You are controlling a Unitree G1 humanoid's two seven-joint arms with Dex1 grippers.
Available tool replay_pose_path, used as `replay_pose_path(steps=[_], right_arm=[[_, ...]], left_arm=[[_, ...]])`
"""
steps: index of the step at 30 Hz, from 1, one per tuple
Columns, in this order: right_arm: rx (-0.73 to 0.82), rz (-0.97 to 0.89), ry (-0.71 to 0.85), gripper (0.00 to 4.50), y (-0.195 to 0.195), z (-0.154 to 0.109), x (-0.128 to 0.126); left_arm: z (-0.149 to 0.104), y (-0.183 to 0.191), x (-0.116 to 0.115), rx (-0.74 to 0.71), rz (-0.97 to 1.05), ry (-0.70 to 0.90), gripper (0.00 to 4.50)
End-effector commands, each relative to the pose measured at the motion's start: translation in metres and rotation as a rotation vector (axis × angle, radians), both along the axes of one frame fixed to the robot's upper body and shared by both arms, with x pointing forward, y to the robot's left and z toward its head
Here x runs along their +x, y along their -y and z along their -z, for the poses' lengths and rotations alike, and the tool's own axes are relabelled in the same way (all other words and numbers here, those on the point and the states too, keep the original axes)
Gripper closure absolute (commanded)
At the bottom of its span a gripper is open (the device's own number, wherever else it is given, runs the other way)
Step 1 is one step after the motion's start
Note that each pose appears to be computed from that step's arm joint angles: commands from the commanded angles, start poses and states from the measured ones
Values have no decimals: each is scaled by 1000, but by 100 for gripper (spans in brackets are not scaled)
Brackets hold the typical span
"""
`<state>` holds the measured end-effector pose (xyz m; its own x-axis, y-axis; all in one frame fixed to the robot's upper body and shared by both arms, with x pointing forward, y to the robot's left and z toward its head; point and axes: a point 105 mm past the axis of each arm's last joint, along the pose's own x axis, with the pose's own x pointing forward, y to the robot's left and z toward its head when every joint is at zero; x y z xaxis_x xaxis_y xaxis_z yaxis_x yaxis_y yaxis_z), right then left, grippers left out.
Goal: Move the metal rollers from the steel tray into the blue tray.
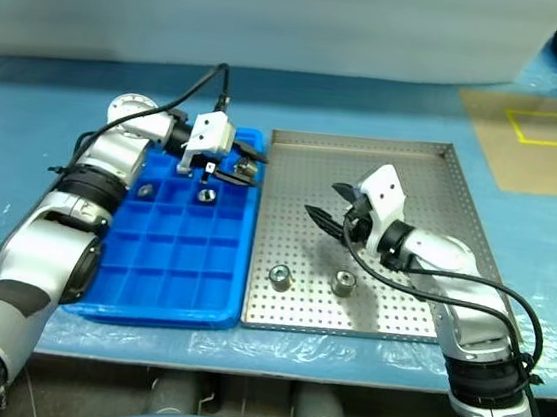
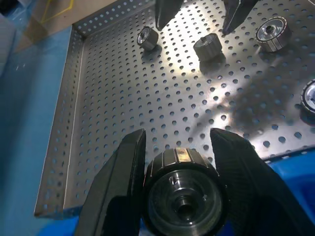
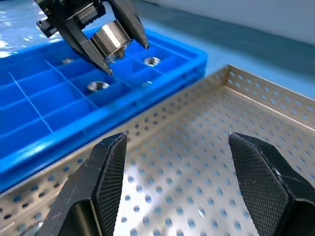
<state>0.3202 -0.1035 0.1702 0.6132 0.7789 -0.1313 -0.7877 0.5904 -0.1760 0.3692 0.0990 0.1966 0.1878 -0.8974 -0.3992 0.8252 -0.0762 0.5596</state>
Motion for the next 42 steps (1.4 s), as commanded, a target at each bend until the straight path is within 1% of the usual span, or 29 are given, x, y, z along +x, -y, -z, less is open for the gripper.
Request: replay_pose_path(steps=[1,4,8,11,14,17,24,35,37,39,42], right_arm=[[14,-118,71,115,-21,-21,8],[19,-220,80,115,-40,-26,14],[27,-341,66,115,-62,-26,14],[17,-438,43,115,-79,-20,9],[11,-533,17,115,-93,-15,2],[6,-550,15,115,-96,-14,2],[-13,-554,-6,115,-92,-7,0],[-19,-507,-8,115,-84,-3,2],[-19,-497,-6,115,-82,-3,2],[-18,-491,-6,115,-81,-3,3],[-17,-485,-5,115,-80,-3,3]], left_arm=[[-25,-30,-13,-43,-85,48,276],[-22,-58,-26,-46,-213,42,276],[-16,-82,-43,-70,-348,11,276],[-3,-96,-58,-81,-430,-43,276],[11,-108,-66,-141,-522,-98,276],[24,-111,-68,-142,-563,-125,276],[46,-108,-77,-137,-583,-185,276],[69,-103,-72,-99,-584,-236,276],[71,-106,-68,-99,-596,-235,204],[70,-108,-65,-104,-607,-221,153],[68,-108,-60,-89,-616,-184,48]])
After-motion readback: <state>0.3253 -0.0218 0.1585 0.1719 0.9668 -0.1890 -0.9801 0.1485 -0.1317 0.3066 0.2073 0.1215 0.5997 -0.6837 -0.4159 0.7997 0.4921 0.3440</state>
